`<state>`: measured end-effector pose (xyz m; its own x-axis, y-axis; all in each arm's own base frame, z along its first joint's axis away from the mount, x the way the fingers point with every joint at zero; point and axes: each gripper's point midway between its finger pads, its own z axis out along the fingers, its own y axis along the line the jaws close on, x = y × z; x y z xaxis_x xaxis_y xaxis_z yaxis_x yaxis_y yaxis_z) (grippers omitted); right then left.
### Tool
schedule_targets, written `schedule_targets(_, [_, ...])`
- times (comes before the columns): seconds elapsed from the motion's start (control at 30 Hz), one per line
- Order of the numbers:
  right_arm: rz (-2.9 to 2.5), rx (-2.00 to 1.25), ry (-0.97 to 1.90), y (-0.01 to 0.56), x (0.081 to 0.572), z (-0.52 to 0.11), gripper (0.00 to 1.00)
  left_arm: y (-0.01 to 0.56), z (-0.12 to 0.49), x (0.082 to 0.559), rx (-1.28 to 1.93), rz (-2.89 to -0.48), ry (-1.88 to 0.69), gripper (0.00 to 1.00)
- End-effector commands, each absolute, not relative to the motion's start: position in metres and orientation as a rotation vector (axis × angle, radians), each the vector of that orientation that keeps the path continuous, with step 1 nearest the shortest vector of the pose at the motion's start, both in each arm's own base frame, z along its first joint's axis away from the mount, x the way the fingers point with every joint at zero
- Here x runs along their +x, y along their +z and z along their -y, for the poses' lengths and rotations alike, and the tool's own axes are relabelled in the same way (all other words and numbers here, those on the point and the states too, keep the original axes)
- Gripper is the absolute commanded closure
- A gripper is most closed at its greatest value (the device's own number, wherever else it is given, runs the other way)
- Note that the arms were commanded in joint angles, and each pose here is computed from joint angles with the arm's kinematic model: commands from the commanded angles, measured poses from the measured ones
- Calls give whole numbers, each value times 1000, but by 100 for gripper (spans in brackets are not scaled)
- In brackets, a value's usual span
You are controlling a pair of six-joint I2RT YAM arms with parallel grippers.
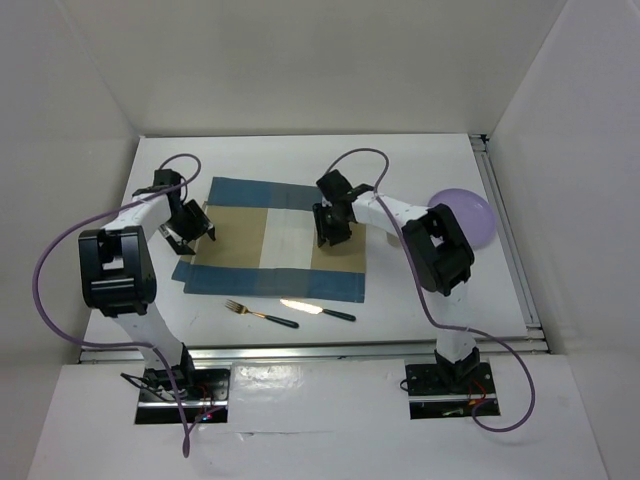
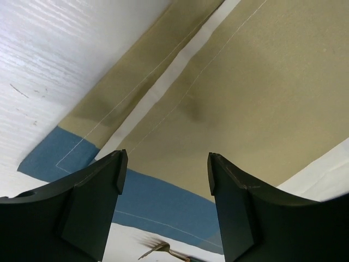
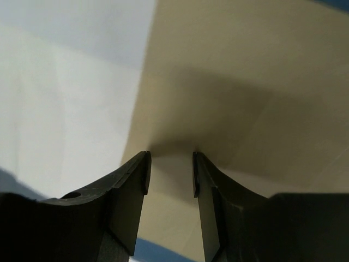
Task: Set the dinner table for one person
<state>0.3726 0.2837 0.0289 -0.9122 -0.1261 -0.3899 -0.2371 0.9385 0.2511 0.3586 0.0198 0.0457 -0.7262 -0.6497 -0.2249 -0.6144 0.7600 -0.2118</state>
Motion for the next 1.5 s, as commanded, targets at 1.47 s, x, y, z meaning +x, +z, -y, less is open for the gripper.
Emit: schedule_targets(1.47, [-2510,-22,376,129,386,-217,44,17,35,266,-1004,-2777,-320,40])
